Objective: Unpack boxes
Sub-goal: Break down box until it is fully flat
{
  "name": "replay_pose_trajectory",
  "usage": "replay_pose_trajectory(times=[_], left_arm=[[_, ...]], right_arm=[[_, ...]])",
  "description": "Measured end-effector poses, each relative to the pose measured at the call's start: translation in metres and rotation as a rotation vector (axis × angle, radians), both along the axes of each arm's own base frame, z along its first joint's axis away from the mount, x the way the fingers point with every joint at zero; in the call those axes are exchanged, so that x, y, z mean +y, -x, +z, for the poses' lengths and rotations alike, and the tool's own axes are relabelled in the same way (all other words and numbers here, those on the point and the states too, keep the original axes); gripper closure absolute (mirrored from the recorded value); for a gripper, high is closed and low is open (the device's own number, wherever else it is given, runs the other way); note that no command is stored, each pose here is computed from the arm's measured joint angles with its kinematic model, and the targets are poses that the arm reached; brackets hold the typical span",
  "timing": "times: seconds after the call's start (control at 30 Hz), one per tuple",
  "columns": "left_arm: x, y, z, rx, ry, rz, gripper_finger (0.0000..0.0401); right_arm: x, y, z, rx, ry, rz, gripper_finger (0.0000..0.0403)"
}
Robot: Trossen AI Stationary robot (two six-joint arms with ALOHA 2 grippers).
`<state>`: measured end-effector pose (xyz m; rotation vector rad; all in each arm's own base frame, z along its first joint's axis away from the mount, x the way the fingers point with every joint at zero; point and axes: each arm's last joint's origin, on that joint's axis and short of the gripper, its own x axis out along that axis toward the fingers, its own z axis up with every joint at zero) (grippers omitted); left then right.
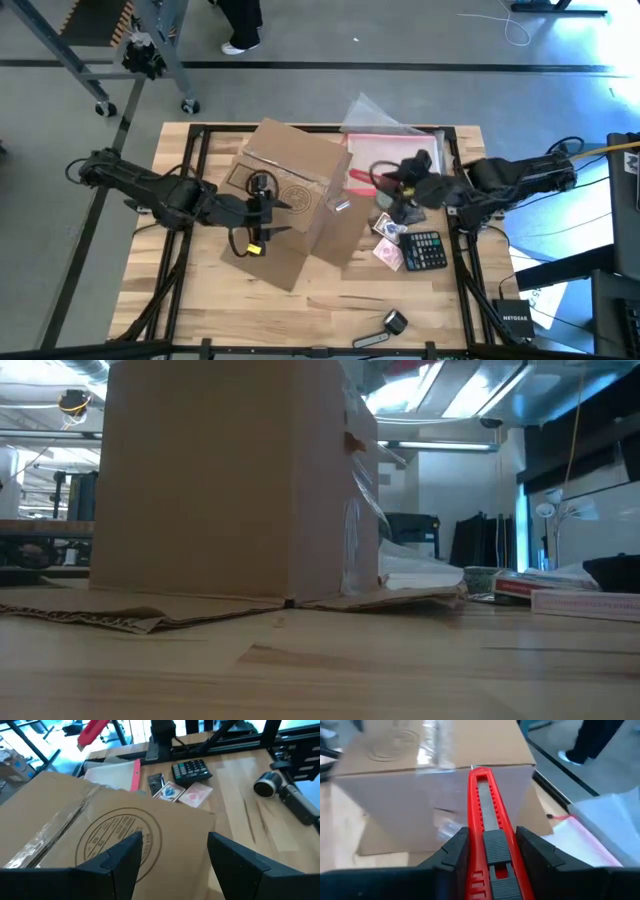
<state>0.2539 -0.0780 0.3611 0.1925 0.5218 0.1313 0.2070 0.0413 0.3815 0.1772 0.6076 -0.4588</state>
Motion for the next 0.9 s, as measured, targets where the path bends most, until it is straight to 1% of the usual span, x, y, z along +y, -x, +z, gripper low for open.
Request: replay_pose_trajectory(times=[0.13,0.23,0.33,0.5,0.9], left_arm=[[0.005,-0.001,-0.001,0.011,-0.012,0.016,0.0182],[0.009,-0.002,-0.001,0.014,-0.025,0.022,0.0182],[0.011,-0.004,-0.003,0.027,-0.037,0.029,0.0182],[0.013,-0.008,-0.006,0.046,-0.057,0.029,0.0182],[0.012,-0.011,-0.009,0.055,-0.066,0.025,0.0182]], right_arm=[[-0.009,-0.011,-0.014,0.014,-0.031,0.045,0.0271],[-0.012,-0.018,-0.021,-0.003,-0.033,0.064,0.0271],[-0.015,-0.022,-0.019,-0.04,-0.017,0.074,0.0271],[-0.022,-0.022,-0.02,-0.03,-0.028,0.07,0.0271],[-0.021,-0.021,-0.022,-0.013,-0.047,0.076,0.0271]])
